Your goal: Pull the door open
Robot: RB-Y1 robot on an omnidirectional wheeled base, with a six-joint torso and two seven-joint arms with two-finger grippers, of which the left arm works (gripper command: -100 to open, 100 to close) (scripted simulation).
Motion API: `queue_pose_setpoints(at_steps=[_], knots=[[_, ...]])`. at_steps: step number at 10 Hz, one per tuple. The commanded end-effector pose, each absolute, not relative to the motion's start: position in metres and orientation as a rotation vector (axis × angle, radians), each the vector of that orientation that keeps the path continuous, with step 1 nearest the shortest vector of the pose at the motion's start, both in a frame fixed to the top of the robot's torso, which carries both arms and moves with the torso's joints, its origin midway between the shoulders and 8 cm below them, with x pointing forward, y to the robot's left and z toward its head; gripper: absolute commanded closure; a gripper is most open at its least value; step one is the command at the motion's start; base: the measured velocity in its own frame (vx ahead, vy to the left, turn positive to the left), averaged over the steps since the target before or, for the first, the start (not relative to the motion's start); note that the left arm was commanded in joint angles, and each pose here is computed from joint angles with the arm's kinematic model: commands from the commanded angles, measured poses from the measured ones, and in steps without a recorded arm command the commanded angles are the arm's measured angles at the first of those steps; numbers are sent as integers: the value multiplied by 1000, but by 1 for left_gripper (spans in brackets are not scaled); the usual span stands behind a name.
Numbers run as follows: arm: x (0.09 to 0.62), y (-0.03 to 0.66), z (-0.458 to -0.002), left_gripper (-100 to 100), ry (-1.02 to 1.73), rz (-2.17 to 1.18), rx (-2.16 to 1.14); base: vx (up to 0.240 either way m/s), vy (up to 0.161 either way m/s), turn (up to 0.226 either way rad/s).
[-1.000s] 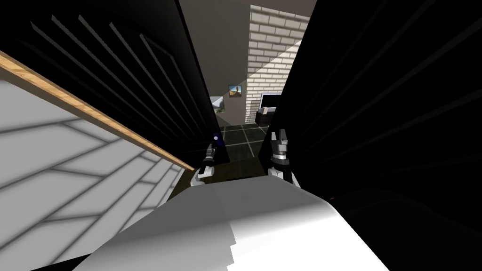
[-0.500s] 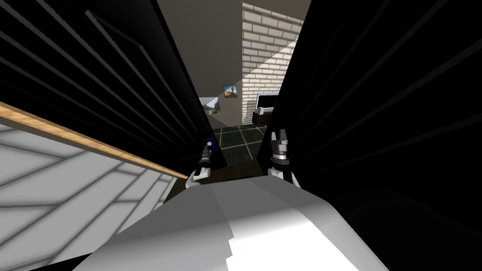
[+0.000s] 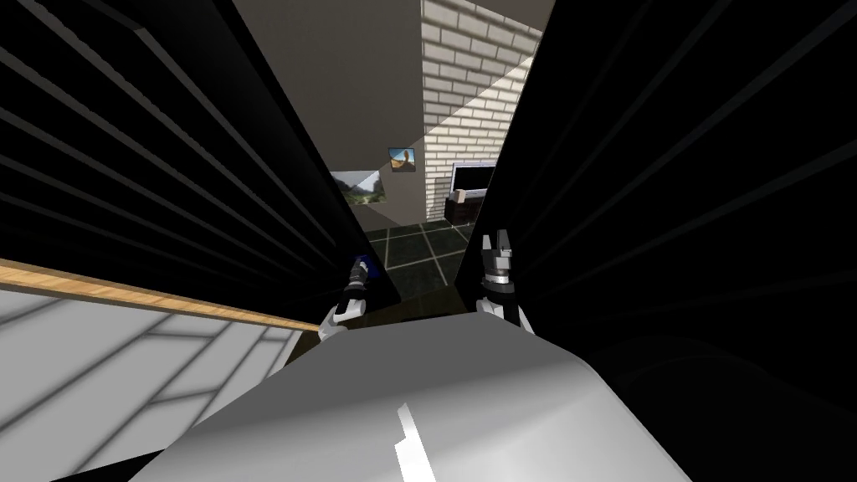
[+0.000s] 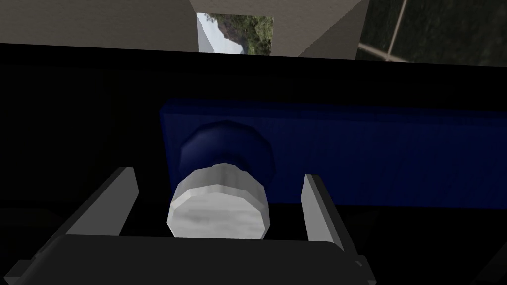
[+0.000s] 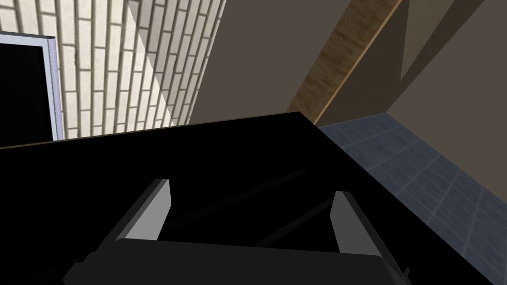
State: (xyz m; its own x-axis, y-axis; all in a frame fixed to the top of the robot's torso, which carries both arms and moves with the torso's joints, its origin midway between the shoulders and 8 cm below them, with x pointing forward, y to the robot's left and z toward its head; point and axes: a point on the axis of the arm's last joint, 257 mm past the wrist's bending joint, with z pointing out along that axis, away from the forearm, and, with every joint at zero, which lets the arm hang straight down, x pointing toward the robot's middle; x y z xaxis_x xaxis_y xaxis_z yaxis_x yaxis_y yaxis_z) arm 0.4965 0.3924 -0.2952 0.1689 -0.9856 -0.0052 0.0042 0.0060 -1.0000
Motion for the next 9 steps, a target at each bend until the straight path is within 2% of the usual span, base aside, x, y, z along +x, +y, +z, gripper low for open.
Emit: queue_pose_setpoints(at_steps=[1,6,9], knots=[[496,392,-295,100,1084,-1081,-1278,-7,0,-1],[496,392,-295,100,1084,-1081,-1278,-11,0,-2],[493,391,-297,100,1105,-1099,-1269,-172,65,-141]])
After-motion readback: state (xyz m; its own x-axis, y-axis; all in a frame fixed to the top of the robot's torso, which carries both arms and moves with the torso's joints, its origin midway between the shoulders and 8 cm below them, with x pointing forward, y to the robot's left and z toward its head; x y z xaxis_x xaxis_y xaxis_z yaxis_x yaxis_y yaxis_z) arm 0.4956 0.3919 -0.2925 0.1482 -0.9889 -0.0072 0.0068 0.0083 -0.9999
